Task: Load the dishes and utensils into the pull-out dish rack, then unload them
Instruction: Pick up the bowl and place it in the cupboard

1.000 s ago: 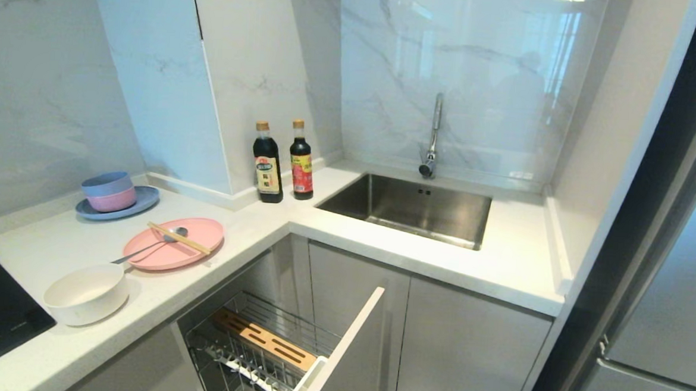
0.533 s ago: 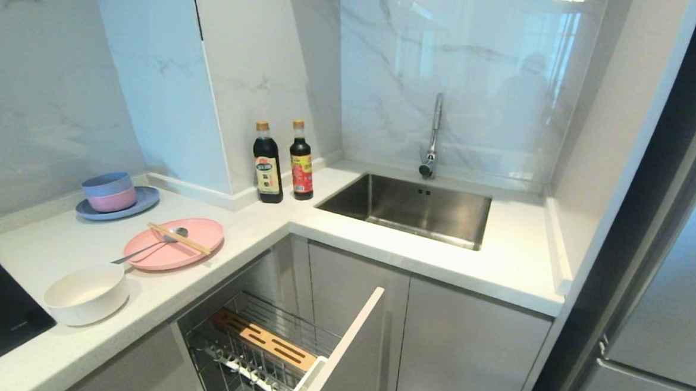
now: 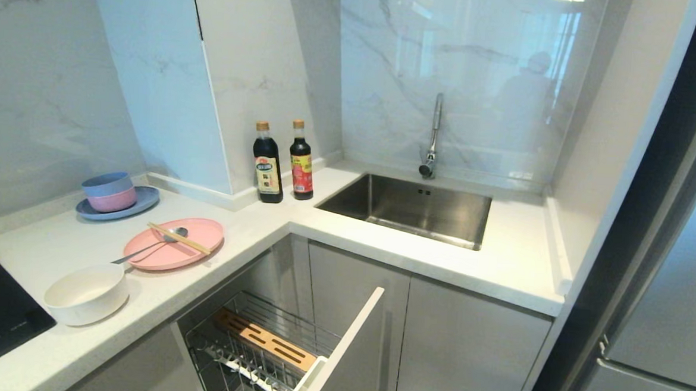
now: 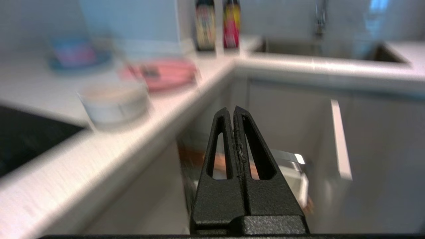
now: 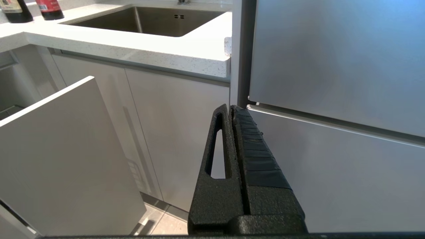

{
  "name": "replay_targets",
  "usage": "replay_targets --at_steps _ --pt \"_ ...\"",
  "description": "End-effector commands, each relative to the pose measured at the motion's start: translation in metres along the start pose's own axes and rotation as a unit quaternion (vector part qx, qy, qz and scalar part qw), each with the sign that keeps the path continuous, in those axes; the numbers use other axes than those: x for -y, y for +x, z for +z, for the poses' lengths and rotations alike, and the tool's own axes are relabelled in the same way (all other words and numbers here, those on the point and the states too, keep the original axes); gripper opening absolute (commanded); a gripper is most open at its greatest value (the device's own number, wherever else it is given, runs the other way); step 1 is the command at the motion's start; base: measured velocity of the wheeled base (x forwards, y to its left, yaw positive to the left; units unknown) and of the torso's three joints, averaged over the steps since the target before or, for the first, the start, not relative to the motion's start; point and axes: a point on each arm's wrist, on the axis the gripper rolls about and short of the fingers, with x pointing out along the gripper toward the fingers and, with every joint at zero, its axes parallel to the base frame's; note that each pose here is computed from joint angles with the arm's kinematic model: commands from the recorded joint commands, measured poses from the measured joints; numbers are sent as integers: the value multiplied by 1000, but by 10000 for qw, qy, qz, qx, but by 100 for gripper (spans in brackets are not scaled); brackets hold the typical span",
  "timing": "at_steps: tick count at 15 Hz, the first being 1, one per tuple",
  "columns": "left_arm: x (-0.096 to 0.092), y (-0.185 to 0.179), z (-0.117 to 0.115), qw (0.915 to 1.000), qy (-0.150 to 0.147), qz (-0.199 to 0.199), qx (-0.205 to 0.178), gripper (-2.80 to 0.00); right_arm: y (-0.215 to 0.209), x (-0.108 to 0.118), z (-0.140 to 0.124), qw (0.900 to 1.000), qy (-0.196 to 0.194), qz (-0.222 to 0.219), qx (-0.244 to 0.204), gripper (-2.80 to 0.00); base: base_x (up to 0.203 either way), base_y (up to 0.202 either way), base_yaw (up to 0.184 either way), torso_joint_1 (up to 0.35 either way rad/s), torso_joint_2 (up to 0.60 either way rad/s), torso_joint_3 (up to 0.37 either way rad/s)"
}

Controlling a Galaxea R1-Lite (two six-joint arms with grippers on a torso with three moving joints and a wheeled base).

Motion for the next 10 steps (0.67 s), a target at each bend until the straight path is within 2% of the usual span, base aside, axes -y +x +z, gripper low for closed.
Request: replay_targets --at_steps 1,4,7,10 --pt "1 0 -10 9985 -227 -76 -484 -280 0 0 0 10000 0 5 -10 -280 0 0 0 0 0 0" --pt "1 0 -10 9984 -180 -201 -489 -280 0 0 0 10000 0 5 -10 -280 0 0 0 0 0 0" --pt "1 0 -10 9973 -543 -59 -482 -280 0 0 0 10000 0 5 -10 -280 0 0 0 0 0 0" --pt "0 0 -10 9971 -602 -4 -473 -280 0 0 0 10000 0 5 -10 -280 0 0 0 0 0 0"
